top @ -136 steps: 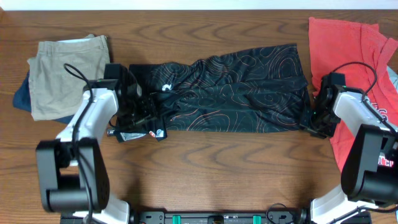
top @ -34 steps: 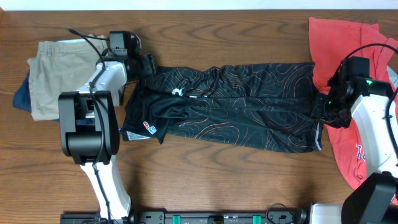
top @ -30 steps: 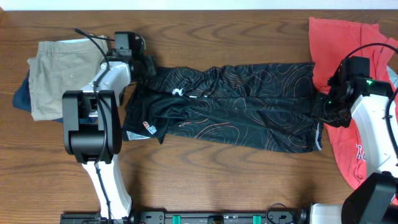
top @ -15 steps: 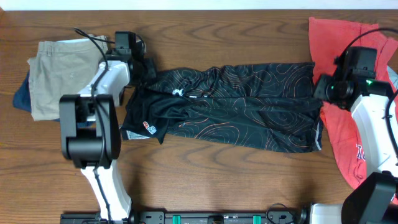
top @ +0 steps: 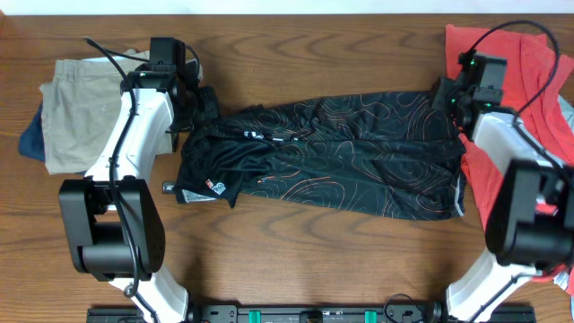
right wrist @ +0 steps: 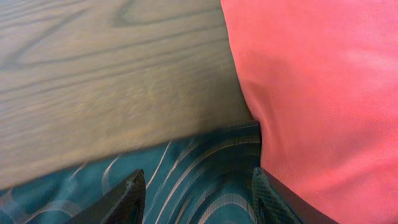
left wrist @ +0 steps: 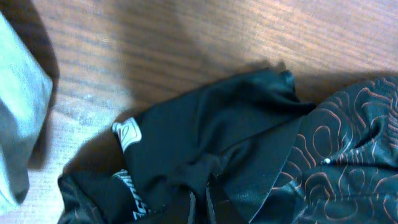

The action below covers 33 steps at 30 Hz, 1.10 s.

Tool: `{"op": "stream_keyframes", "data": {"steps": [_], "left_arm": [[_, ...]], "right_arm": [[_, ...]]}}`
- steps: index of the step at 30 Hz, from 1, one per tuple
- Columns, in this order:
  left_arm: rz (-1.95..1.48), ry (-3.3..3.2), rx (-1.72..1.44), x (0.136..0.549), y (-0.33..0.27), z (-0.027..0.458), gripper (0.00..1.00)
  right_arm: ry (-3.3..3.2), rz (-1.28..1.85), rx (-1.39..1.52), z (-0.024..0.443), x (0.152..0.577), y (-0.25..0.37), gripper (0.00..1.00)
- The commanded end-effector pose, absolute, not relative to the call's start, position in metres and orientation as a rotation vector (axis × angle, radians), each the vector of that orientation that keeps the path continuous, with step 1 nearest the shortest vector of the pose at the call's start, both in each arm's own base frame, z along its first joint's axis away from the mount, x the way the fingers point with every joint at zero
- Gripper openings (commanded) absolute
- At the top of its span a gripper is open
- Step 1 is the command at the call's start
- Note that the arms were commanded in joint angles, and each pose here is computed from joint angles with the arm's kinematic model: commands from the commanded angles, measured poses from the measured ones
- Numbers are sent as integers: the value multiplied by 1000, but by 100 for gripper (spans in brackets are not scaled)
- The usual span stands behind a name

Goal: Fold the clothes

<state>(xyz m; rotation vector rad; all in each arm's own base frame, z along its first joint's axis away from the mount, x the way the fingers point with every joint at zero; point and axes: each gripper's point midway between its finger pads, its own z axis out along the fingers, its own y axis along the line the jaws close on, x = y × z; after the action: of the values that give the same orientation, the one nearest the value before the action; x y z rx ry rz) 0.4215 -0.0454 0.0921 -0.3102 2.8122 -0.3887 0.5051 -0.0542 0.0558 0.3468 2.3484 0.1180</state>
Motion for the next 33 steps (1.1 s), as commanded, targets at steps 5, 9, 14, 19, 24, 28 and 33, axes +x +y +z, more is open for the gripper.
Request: {"op": "stream_keyframes", "data": {"steps": [5,9,14,19,24,28,33], "left_arm": [[-377,2848,-321,413,-43,84,6],[-376,2853,-322,412,-43,83,6],[-376,2853,-322,412,-43,83,6],[-376,2853,-322,412,-43,83,6],[-376,2853,-322,412,-43,83,6],[-376,2853,-323,412,-43,83,6],[-376,2860,-324,411,-43,83,6]], "right_arm": [[2358,105,344,3,519,-54,55],[2377,30,413,-18,516,-66,58],[2391,-42,460,-27,509,-81,63],[2389,-44,471,-27,509,-86,65],[2393,-11,459,-27,510,-81,32],[2421,40,443,-31,506,-72,1],[2493,49,455,-41,493,-68,1]]}}
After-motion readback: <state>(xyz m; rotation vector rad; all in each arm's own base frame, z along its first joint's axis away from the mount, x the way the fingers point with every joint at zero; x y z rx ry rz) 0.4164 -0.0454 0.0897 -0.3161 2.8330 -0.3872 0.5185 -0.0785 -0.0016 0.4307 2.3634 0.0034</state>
